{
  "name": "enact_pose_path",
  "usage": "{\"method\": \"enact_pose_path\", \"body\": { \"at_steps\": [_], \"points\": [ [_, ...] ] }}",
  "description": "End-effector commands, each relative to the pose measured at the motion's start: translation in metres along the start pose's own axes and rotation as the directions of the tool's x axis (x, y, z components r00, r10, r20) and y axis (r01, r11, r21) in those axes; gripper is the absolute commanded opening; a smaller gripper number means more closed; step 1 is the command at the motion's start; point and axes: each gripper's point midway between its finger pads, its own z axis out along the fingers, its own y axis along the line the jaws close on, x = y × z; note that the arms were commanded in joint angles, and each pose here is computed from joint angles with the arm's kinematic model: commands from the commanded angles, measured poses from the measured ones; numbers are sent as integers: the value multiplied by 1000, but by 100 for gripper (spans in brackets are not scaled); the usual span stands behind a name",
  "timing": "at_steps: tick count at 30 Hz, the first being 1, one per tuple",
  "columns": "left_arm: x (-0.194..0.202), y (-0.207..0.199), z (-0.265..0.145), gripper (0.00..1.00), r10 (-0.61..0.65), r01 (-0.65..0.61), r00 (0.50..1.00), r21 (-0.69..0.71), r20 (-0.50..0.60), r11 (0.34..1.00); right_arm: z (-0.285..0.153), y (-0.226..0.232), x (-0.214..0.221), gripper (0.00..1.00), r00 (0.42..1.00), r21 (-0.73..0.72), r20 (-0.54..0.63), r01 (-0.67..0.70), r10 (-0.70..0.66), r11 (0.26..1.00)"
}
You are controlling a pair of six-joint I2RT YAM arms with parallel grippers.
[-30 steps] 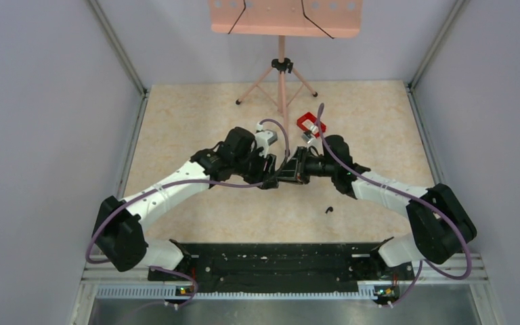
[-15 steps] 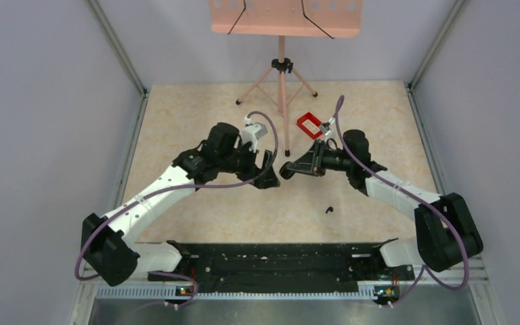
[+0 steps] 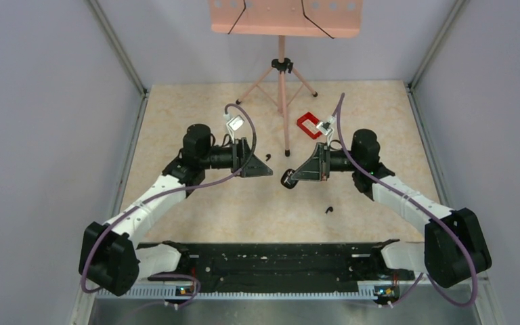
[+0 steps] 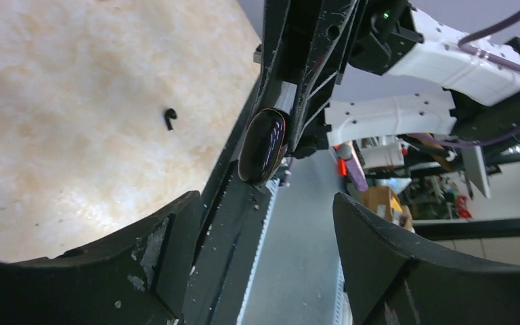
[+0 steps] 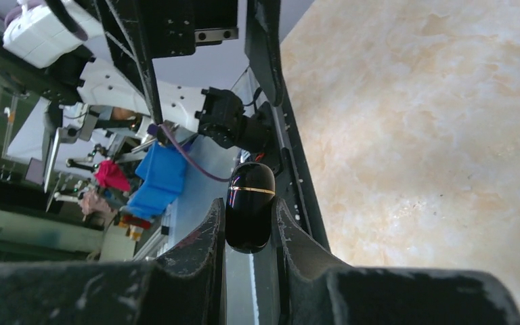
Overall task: Insert the wireless bluetooth earbuds into the charging case
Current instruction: Open the charging case.
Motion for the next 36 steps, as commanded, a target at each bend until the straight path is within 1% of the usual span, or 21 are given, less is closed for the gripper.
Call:
{"method": "enact_pose_path", "body": {
  "at_steps": [1, 5, 7, 15, 25, 26, 27, 29, 31, 32, 36],
  "points": [
    [7, -31, 5, 75, 67, -51, 995, 200, -72, 978, -2, 23, 0, 0, 995, -110, -19, 97, -99, 989],
    [20, -27, 19, 69, 89, -65, 986, 172, -140, 983, 4, 31, -1, 0, 994, -129, -22, 106, -110, 986],
    [26, -30, 26, 65, 93, -63, 981, 175, -169, 983, 6, 32, 0, 0, 993, -133, -29, 106, -110, 985],
    [23, -32, 31, 49, 74, -42, 984, 193, -163, 980, 11, 32, 4, 0, 994, -141, -47, 94, -102, 986],
    [23, -29, 35, 49, 58, -23, 982, 191, -180, 981, 12, 33, 6, 0, 993, -145, -56, 90, -99, 985],
    [24, -29, 35, 48, 58, -22, 982, 191, -181, 981, 12, 33, 6, 0, 994, -144, -56, 90, -99, 985],
    [23, -30, 36, 45, 57, -22, 982, 191, -180, 981, 12, 33, 6, 0, 993, -146, -57, 90, -99, 985],
    [22, -30, 37, 31, 52, -16, 983, 196, -178, 980, 13, 33, 7, 0, 993, -145, -58, 90, -100, 985],
    [21, -32, 38, 8, 48, -11, 983, 207, -174, 978, 13, 31, 8, 0, 993, -145, -65, 85, -95, 986],
    [21, -33, 38, 0, 41, -4, 984, 206, -175, 978, 13, 31, 10, 0, 993, -148, -73, 81, -93, 986],
    [23, -35, 35, 0, 40, 0, 983, 218, -181, 976, 13, 21, 17, 0, 992, -121, -99, 66, -79, 990]
  ]
}}
